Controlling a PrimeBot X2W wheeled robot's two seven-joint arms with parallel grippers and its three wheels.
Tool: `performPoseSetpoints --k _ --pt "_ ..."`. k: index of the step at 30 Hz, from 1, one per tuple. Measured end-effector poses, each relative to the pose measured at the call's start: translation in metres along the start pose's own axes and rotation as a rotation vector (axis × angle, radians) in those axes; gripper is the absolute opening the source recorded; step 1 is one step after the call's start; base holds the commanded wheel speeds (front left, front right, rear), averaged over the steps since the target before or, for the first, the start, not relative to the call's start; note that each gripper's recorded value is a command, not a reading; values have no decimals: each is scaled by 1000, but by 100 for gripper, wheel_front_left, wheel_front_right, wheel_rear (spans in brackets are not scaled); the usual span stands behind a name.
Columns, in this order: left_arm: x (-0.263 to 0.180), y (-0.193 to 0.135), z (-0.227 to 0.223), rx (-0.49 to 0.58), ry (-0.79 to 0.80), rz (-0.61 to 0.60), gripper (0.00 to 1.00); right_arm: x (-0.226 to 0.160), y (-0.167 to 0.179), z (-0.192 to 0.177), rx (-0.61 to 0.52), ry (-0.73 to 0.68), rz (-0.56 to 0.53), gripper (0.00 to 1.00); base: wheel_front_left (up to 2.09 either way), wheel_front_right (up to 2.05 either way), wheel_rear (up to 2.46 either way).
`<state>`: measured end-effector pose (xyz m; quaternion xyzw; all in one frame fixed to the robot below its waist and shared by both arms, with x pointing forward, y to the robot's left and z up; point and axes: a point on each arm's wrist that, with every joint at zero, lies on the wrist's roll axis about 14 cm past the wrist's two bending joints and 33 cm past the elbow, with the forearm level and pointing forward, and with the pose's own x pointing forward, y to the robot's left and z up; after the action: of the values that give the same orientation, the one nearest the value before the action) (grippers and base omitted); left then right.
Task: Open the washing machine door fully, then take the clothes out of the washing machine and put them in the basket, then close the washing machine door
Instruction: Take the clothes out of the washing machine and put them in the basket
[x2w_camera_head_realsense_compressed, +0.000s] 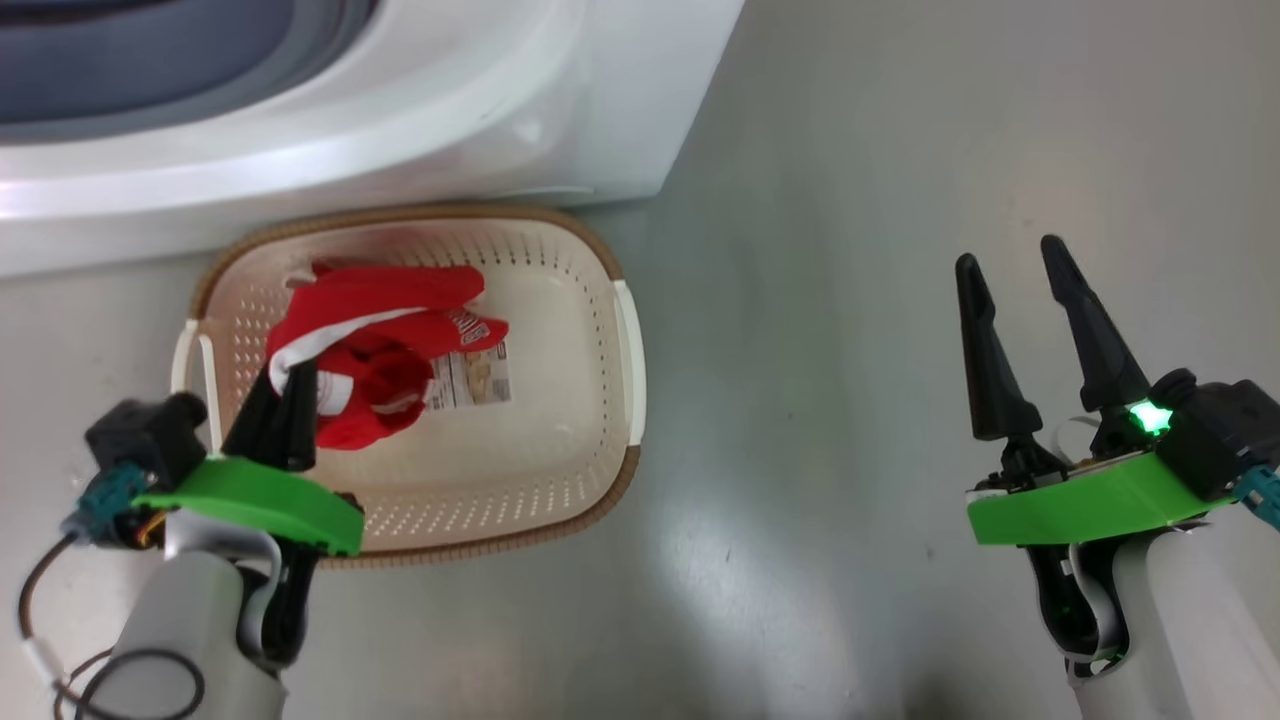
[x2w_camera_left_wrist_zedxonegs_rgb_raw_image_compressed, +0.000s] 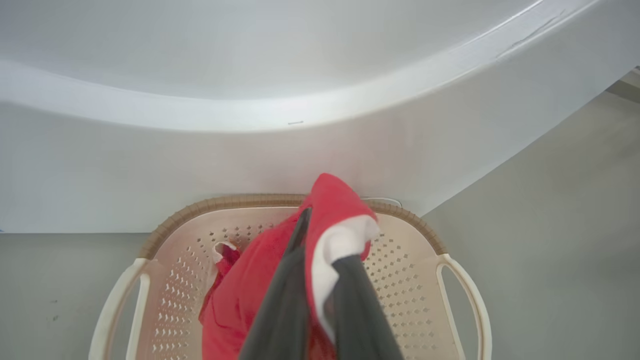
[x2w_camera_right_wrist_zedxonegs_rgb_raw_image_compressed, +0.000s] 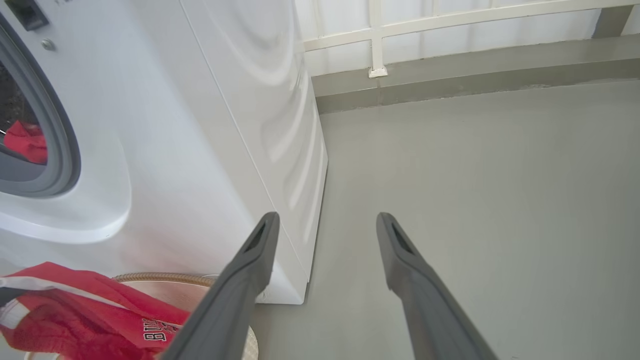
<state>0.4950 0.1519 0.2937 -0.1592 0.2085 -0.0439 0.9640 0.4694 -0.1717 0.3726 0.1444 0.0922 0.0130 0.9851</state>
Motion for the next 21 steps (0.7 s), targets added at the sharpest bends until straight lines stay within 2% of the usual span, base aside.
performPoseSetpoints --k 11,21 --pt "20 13 -64 21 187 4 0 23 -2 -35 4 56 11 100 0 0 0" --pt "30 20 -97 29 284 3 0 26 -6 -60 6 106 6 100 0 0 0"
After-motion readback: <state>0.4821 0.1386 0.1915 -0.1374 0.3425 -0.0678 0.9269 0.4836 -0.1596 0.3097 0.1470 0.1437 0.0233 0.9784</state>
